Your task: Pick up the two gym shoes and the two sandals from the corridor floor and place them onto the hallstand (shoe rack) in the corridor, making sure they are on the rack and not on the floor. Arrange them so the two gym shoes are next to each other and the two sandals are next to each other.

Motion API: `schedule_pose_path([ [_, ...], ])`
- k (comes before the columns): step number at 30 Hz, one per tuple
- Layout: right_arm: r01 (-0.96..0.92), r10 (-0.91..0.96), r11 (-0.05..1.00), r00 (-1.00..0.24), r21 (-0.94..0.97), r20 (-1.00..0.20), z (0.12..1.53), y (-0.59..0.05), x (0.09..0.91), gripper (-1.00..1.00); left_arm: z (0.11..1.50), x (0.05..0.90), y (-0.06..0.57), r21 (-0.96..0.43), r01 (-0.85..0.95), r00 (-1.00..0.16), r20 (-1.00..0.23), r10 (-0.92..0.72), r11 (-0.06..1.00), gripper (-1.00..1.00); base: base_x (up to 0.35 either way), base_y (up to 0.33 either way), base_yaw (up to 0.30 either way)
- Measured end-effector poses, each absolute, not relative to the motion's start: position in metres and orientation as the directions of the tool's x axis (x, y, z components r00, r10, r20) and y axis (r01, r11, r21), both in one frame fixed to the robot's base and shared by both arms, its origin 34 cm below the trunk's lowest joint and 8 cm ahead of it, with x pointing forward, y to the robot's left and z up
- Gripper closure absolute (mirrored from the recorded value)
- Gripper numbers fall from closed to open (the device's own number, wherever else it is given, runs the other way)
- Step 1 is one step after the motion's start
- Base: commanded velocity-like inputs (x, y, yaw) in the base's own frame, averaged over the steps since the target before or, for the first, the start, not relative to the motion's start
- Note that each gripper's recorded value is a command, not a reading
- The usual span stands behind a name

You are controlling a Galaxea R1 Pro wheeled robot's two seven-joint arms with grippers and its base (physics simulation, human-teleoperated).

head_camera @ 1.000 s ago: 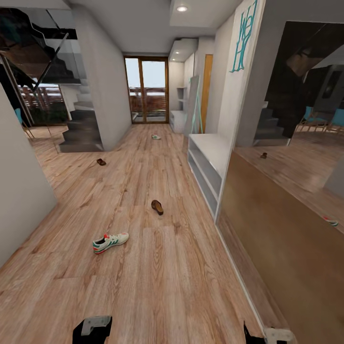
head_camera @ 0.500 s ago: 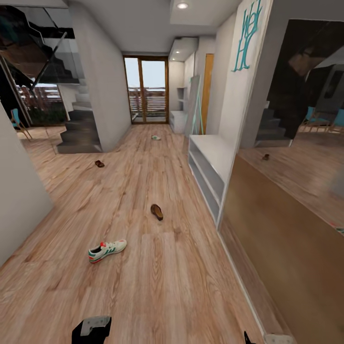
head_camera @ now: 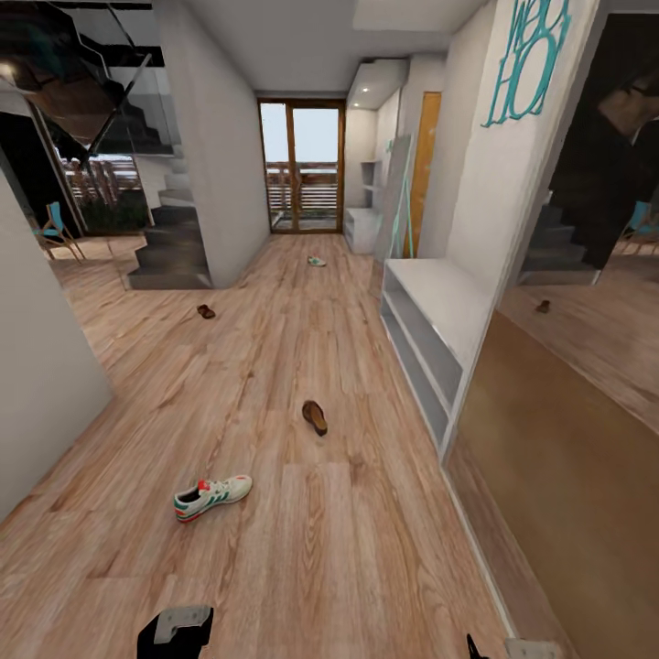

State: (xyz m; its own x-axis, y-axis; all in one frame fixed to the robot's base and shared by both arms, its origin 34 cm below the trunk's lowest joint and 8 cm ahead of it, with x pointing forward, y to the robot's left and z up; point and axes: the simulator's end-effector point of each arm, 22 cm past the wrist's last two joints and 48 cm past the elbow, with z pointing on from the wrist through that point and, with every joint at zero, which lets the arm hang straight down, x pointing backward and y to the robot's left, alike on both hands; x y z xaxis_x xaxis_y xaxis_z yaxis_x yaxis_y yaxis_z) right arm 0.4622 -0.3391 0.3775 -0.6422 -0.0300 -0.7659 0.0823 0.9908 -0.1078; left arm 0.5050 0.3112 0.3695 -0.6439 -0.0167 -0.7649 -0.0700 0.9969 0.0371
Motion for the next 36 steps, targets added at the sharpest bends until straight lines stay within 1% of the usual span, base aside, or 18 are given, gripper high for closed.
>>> schedule_pose_path([
  [10, 0.034, -0.079, 0.991, -0.646, -0.132, -0.759, 0.376, -0.334, 0.462, -1.00, 0.369, 0.505, 0.311, 0.037, -0.070, -0.645, -0.764, -0.017, 0.997, -1.00, 0.339, 0.000, 0.013],
  [25, 0.026, -0.080, 0.991, -0.651, -0.128, -0.755, 0.374, -0.326, 0.461, -1.00, 0.368, 0.502, 0.311, 0.035, -0.074, -0.644, -0.765, -0.021, 0.997, -1.00, 0.000, 0.015, 0.000],
  [36, 0.027, -0.079, 0.992, -0.651, -0.126, -0.755, 0.374, -0.325, 0.461, -1.00, 0.368, 0.502, 0.311, 0.033, -0.078, -0.644, -0.765, -0.024, 0.996, -1.00, 0.000, 0.237, 0.000],
])
